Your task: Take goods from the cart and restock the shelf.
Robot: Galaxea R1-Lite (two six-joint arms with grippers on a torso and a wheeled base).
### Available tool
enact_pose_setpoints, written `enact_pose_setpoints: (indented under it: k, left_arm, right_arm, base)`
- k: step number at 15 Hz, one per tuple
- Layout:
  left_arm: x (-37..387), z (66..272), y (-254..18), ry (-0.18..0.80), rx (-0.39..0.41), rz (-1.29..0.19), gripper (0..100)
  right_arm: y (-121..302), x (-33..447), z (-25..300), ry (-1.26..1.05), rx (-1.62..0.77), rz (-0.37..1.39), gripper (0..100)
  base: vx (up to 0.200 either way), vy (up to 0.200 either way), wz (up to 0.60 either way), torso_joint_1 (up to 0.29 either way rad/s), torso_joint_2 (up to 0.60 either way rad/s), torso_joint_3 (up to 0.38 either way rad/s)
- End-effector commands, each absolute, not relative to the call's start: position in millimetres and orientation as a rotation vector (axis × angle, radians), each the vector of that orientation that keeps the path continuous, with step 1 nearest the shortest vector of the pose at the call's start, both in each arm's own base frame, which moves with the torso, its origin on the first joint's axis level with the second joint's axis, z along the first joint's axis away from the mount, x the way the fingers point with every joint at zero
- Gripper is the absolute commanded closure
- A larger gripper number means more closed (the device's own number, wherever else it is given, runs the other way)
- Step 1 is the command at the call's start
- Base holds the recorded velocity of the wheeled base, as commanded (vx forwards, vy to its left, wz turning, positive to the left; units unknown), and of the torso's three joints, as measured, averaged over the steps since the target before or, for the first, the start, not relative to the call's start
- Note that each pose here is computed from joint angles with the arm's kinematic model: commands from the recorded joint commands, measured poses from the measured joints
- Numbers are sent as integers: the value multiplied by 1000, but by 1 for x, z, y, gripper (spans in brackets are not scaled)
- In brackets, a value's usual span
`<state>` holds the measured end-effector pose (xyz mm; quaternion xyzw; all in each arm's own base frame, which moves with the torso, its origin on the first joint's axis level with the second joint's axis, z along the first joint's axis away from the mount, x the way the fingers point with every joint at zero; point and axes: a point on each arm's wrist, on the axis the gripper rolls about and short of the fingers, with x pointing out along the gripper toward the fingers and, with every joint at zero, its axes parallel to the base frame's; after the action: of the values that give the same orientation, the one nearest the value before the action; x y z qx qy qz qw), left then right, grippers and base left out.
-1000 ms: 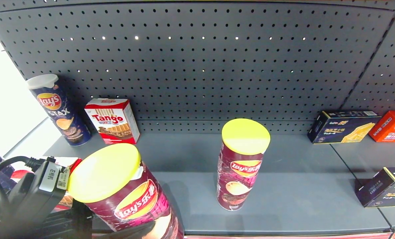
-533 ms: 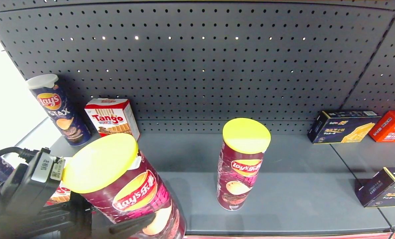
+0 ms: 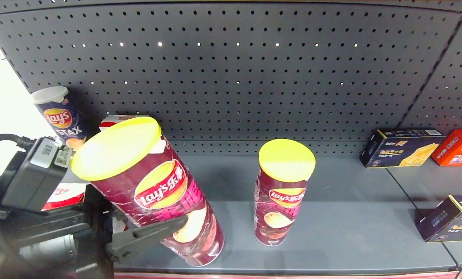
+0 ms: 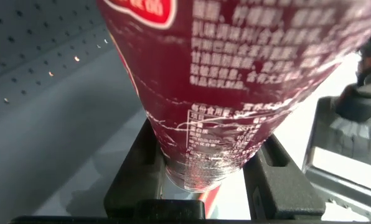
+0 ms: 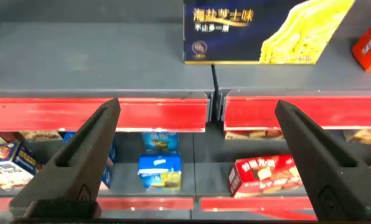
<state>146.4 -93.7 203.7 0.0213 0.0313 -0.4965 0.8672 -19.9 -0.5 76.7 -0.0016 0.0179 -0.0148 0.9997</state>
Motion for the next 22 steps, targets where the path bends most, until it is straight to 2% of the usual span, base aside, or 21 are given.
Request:
enact_pose_setpoints:
  k: [1, 2, 3, 6, 7, 8, 10, 13, 14, 17, 22]
  left_arm:
    - [155, 218, -97, 25, 36, -1002, 100]
    - [158, 222, -99, 28, 17, -1003, 100]
    - [164, 235, -103, 40, -9, -1021, 100]
    - [169, 262, -105, 156, -8, -1052, 100]
    - [173, 264, -106, 165, 1, -1051, 100]
    - [184, 257, -105, 179, 25, -1025, 100]
    - [197, 239, -109, 192, 125, -1027, 100]
    - [216, 236, -117, 212, 135, -1021, 100]
    - [235, 232, -125, 225, 144, -1002, 100]
    - [277, 233, -135, 172, 228, -1018, 100]
    - [321, 226, -165, 148, 236, -1074, 100]
  right_arm:
    - [-1, -22, 76, 8, -3, -28, 0]
    - [-1, -22, 76, 8, -3, -26, 0]
    - [-1, -22, 76, 8, -3, -25, 0]
    - [-1, -22, 76, 8, -3, -26, 0]
    - [-1, -22, 76, 8, -3, -28, 0]
    - [-1, -22, 76, 8, -3, -26, 0]
    - [-1, -22, 76, 8, -3, -28, 0]
    - [-1, -22, 76, 8, -3, -28, 0]
    - [-1, -22, 76, 8, -3, -28, 0]
    - [-1, -22, 76, 8, -3, -28, 0]
    - [-1, -22, 76, 8, -3, -26, 0]
  base:
    - [0, 0, 0, 0, 0, 0]
    - [0, 0, 0, 0, 0, 0]
    - [0, 0, 0, 0, 0, 0]
    - [0, 0, 0, 0, 0, 0]
    - [0, 0, 0, 0, 0, 0]
    - [0, 0, 0, 0, 0, 0]
    - [0, 0, 0, 0, 0, 0]
    - [0, 0, 0, 0, 0, 0]
    - [0, 0, 0, 0, 0, 0]
    - [0, 0, 0, 0, 0, 0]
    - [0, 0, 0, 0, 0, 0]
